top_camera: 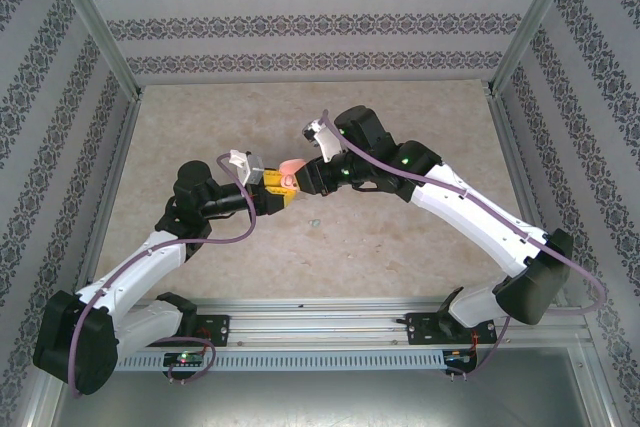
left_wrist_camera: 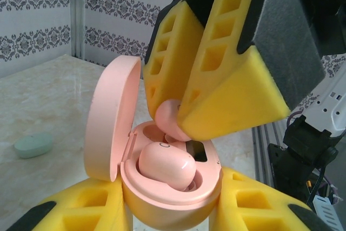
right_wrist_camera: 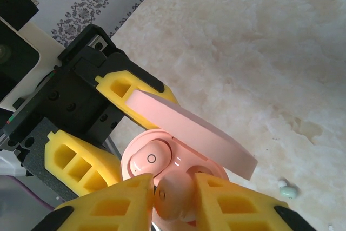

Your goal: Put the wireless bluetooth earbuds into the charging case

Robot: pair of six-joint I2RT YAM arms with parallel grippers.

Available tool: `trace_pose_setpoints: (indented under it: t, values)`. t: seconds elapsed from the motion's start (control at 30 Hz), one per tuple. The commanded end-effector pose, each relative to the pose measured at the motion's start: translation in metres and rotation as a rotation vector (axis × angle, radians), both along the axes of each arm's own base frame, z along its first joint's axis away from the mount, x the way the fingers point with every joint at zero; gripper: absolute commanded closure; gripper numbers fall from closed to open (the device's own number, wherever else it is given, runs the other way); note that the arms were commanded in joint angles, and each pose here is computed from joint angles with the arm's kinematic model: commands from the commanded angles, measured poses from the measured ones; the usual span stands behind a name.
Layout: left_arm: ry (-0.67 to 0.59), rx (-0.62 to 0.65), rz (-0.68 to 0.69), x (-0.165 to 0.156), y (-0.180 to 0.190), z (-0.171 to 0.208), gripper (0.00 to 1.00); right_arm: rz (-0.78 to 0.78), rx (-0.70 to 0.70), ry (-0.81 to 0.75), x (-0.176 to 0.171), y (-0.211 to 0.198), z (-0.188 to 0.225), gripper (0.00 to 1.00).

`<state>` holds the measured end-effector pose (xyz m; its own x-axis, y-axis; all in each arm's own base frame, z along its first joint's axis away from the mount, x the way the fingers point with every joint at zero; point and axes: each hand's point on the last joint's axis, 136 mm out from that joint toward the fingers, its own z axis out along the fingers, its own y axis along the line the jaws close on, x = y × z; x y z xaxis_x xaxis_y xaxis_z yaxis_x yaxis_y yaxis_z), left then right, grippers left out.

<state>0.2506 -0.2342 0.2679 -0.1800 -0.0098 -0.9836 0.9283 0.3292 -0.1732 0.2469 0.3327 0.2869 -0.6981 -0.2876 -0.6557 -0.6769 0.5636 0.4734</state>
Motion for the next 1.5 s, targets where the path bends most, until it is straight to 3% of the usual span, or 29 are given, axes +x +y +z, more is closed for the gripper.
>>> trace_pose_setpoints:
  t: [0.0, 0.9, 1.23, 1.47]
  values:
    - [-0.094, -0.042, -0.046, -0.007, -0.005, 0.027, 0.93, -0.023, -0.032, 0.009, 0.007, -0.004, -0.004, 0.72]
    - [-0.084, -0.040, -0.047, -0.008, -0.005, 0.025, 0.93, -0.057, 0.001, 0.001, 0.007, -0.007, 0.017, 0.59]
    - [-0.086, -0.041, -0.044, -0.006, -0.006, 0.025, 0.93, -0.162, -0.046, -0.041, 0.015, -0.028, 0.022, 0.65]
    - [-0.082, -0.040, -0.044, -0.007, -0.006, 0.024, 0.93, -0.146, -0.073, -0.058, 0.010, -0.024, 0.021, 0.65]
